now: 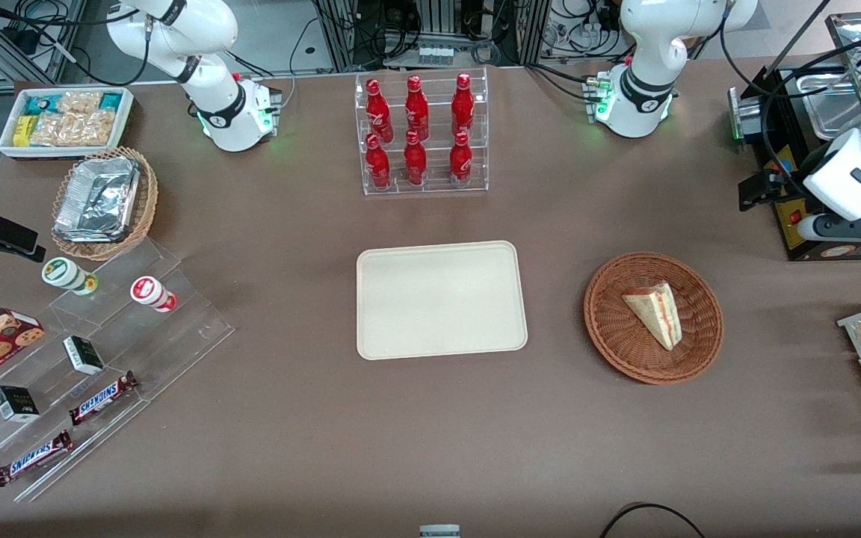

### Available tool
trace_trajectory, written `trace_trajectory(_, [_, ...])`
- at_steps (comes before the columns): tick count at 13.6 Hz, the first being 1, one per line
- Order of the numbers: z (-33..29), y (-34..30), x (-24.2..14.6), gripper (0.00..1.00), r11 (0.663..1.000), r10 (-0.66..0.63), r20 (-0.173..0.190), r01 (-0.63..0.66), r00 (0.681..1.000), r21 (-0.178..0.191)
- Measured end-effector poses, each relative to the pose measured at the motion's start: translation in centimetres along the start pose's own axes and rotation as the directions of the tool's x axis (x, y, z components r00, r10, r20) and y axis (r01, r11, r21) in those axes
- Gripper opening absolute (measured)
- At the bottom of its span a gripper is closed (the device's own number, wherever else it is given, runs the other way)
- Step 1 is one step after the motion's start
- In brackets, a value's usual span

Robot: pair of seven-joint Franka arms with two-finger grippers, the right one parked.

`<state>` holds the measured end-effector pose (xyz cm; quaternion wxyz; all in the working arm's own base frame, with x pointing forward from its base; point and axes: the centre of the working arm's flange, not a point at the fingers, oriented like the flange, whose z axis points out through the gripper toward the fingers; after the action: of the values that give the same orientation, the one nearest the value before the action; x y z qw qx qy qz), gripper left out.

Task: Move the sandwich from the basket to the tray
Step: 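Move the left gripper over the wicker basket toward the wrapped sandwich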

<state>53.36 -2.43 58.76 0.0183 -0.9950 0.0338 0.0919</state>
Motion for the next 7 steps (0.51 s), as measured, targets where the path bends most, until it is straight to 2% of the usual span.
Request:
trace_trajectory(3, [-0.1, 0.8, -0.1, 1.0, 1.0, 0.014, 0.0, -0.014, 1.0, 0.003])
trace_trajectory(7, [1.3, 1.9, 1.7, 1.0, 0.999, 0.036, -0.021, -0.036, 0.999, 0.005])
